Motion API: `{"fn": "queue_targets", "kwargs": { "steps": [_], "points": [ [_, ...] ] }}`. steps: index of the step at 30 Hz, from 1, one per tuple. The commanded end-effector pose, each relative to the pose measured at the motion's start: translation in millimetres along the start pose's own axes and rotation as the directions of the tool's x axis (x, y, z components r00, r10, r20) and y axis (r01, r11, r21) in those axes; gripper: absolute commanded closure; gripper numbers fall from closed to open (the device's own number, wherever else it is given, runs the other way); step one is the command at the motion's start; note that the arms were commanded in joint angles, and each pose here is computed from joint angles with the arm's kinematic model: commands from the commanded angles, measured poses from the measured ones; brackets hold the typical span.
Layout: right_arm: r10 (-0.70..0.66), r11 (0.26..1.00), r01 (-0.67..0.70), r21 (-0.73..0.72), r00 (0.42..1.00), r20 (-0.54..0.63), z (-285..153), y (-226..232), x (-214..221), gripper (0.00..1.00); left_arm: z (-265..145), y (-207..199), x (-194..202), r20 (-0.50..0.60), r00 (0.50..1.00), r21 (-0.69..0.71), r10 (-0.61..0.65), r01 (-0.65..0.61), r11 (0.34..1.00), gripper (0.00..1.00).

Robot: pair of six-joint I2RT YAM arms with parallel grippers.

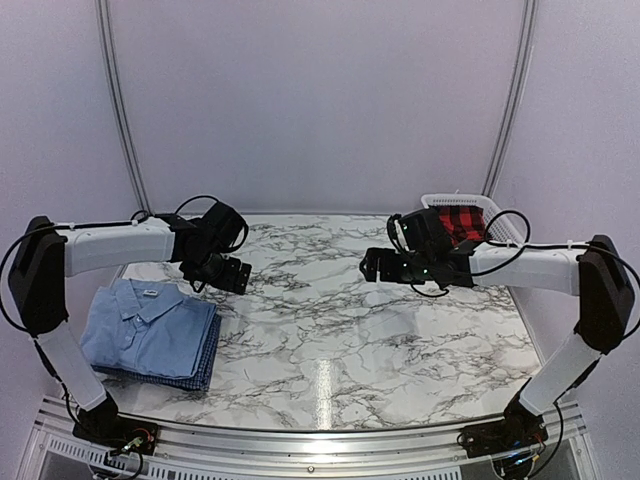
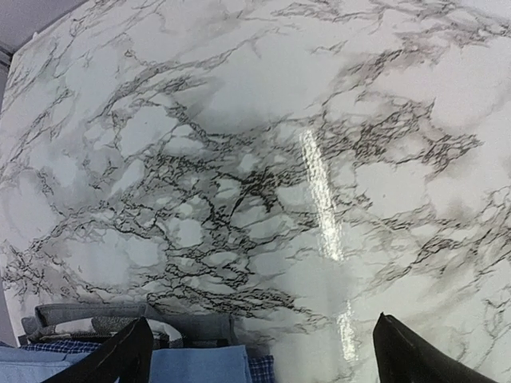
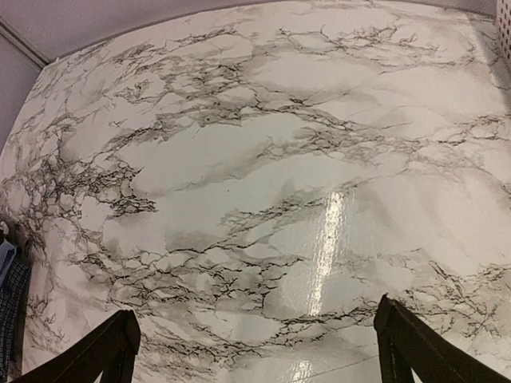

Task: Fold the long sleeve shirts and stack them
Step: Move the square-folded shirt to the corner of the board, then position items at the corner of the board.

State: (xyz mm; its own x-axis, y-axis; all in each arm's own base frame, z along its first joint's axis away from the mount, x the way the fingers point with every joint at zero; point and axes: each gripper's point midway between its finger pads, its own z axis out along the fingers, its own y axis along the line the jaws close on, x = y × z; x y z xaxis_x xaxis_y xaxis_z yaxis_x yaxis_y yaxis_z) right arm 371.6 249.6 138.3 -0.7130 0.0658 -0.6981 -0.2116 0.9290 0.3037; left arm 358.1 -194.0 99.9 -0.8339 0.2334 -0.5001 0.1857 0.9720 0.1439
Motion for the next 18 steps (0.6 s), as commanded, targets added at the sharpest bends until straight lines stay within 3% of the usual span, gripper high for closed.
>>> {"fn": "queue_targets", "kwargs": {
  "steps": [1,11,18],
  "points": [
    [-0.02,0.999,0.018,0.029,0.996,0.09,-18.2,0.9,-35.2,0.01,-28.0,-14.6,-35.1,0.087,0.993,0.118,-0.08,0.07,0.991,0.01],
    [-0.038,0.997,0.02,0.073,0.969,0.243,-50.5,-2.4,-73.4,0.01,-65.2,-31.4,-90.6,0.26,0.942,0.274,-0.21,0.137,0.952,0.01],
    [-0.075,0.993,0.03,0.114,0.909,0.41,-101.9,-5.7,-112.9,0.02,-98.1,-26.2,-115.6,0.353,0.903,0.31,-0.246,0.135,0.941,0.01]
  ]
}}
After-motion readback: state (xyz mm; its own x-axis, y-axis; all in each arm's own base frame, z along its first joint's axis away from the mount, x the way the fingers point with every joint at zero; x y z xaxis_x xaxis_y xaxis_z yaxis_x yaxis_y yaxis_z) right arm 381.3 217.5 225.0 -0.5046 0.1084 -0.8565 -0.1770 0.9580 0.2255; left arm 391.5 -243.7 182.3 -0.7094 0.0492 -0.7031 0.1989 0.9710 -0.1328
